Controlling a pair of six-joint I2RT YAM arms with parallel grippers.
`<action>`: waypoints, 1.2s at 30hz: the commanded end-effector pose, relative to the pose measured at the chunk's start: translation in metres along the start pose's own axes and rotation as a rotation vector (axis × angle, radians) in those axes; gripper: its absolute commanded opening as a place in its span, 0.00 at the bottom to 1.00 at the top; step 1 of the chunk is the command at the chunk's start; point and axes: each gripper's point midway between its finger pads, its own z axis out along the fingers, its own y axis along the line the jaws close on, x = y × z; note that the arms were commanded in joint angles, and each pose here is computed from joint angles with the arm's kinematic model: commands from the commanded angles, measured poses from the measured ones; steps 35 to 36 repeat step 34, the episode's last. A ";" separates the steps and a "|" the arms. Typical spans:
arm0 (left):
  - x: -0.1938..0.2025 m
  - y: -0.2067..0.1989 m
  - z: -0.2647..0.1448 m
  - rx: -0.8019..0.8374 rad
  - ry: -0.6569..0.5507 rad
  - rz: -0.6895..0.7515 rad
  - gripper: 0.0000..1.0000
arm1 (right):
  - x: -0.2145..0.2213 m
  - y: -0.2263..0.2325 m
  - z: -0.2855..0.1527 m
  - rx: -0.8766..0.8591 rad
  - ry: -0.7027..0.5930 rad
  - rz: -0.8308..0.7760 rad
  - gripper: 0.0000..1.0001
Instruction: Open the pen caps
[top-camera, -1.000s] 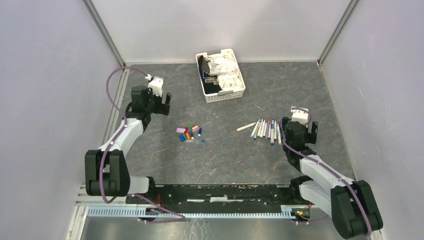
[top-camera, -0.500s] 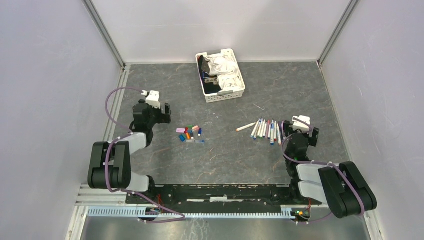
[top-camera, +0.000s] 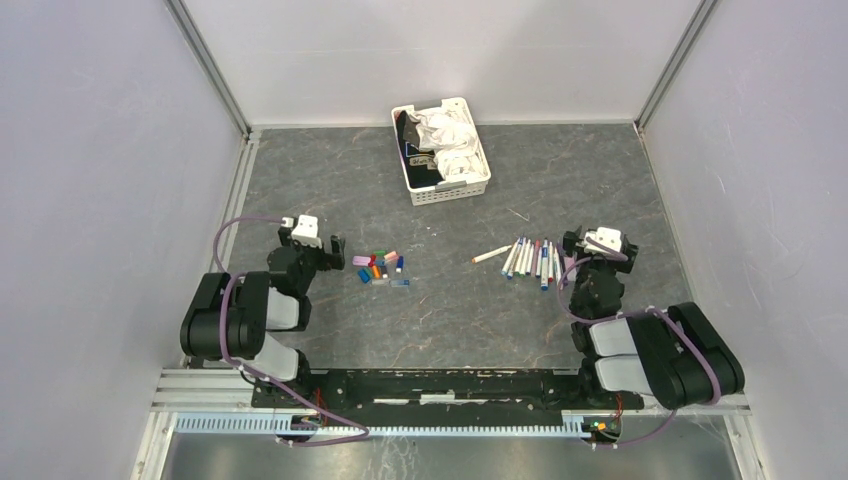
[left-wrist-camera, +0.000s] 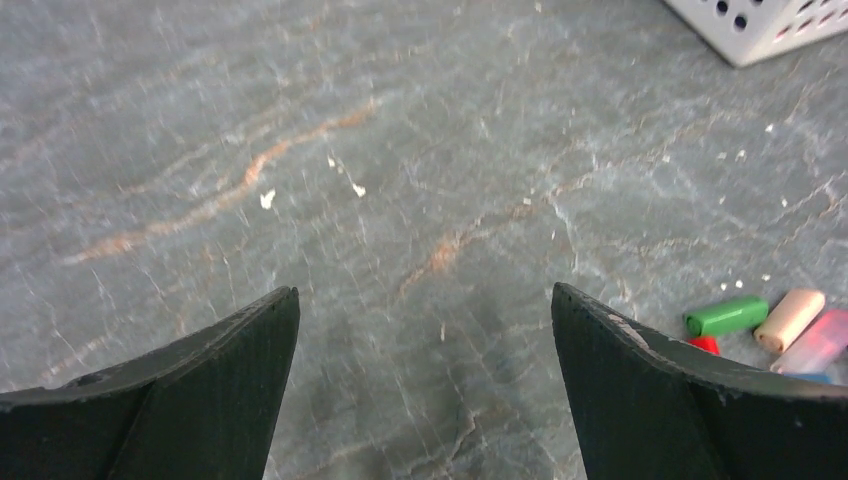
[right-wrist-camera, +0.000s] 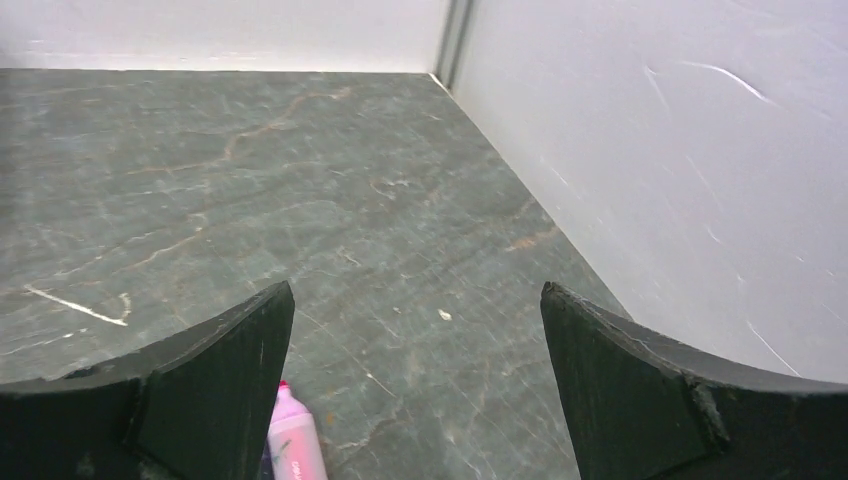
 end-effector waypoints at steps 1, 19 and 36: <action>-0.046 0.000 0.006 0.003 -0.175 -0.001 1.00 | 0.020 -0.007 -0.048 -0.137 -0.037 -0.072 0.98; -0.045 0.002 0.013 0.008 -0.148 -0.020 1.00 | 0.047 -0.003 -0.021 -0.105 0.106 -0.035 0.98; -0.045 0.002 0.014 0.007 -0.146 -0.020 1.00 | 0.048 -0.003 -0.021 -0.105 0.106 -0.036 0.98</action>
